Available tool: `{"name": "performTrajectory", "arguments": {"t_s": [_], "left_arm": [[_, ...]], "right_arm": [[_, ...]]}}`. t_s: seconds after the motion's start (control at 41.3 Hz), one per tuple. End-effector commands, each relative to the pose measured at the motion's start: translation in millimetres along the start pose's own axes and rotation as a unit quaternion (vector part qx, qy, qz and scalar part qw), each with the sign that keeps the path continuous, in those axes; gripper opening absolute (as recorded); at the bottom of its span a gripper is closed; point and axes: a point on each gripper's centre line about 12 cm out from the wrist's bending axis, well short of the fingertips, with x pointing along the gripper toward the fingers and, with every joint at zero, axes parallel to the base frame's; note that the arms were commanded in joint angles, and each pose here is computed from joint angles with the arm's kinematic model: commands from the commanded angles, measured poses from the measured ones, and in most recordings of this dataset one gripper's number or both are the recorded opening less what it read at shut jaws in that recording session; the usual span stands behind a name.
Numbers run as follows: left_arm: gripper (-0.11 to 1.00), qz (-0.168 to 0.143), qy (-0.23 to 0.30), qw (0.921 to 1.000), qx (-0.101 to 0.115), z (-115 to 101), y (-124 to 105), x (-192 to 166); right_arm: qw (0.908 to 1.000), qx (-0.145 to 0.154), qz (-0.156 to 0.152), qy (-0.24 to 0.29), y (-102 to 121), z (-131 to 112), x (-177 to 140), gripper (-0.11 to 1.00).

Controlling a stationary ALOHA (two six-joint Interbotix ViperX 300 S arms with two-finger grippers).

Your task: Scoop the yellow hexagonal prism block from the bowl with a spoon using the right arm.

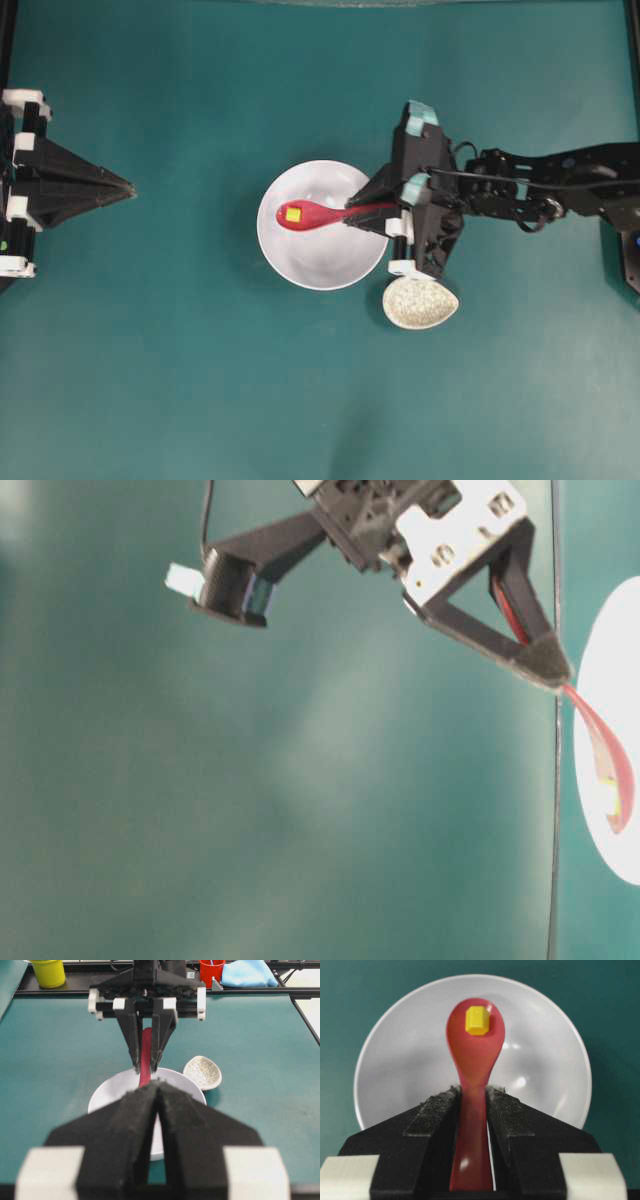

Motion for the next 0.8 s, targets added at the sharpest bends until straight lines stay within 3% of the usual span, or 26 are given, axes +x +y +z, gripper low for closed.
{"name": "performTrajectory", "arguments": {"t_s": [0.0, 0.776], "left_arm": [[0.05, 0.001, -0.008, 1.0000, 0.001, 6.3, 0.5, 1.8], [0.05, 0.001, -0.010, 0.9999, 0.001, 7.1, 0.5, 1.3]], "right_arm": [[0.9994, 0.000, 0.003, -0.035, 2.5, 16.1, -13.7, 0.24], [0.9839, -0.038, 0.005, -0.174, 4.9, 33.5, -94.5, 0.24]]}}
